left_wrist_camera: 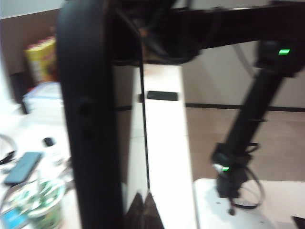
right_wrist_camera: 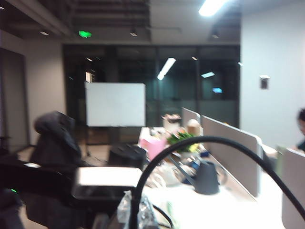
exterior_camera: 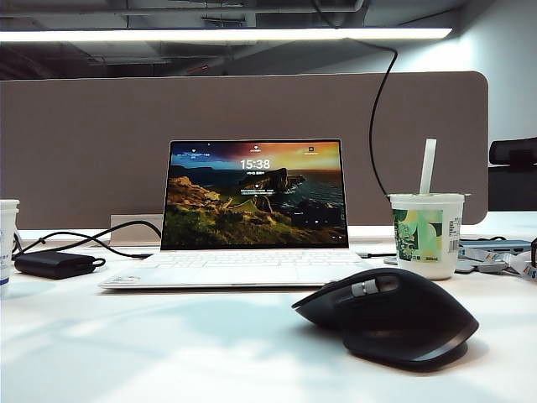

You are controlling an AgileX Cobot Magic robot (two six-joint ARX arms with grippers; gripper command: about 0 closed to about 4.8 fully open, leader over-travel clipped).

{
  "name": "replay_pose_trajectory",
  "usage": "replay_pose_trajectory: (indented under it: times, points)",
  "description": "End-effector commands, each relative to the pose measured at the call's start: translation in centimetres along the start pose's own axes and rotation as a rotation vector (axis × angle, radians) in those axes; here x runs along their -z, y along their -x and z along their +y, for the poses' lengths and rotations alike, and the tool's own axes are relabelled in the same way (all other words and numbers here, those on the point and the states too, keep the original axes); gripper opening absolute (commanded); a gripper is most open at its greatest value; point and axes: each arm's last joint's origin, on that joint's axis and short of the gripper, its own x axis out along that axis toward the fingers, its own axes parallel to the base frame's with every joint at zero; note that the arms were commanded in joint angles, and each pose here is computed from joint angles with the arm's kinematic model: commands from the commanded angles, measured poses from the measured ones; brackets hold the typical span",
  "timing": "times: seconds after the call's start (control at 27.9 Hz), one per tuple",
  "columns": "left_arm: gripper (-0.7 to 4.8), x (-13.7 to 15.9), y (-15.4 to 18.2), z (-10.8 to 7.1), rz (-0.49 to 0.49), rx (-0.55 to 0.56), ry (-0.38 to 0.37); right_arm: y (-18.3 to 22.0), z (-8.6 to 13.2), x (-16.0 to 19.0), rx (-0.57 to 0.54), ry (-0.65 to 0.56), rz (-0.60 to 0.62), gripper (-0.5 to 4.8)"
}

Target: Pick up the black phone, pick up the charger plug, insert the charger plug into the phone's charging port, and finally place the connected phone back on the desk.

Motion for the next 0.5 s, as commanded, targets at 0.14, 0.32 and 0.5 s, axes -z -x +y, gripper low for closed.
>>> replay_pose_trajectory:
  times: [0.14,0.32,0.5]
  points:
    - [-0.07,-0.3,-0.2,0.1,-0.030,0.119,-0.038,0.0,1.1,-1.2,-0.068,-0.018,-0.062,-0.05]
    - [-0.07,0.0,-0.4,0.6,-0.025,0.123,-0.024,0.0,1.1,-1.2,-0.074,-0.073,-0.059,-0.05]
    - [-0.07,0.1,-1.2,0.6,-0.028,0.171,-0.028,0.0,1.3,-1.3,-0.094,-0.062,-0.053,-0.05]
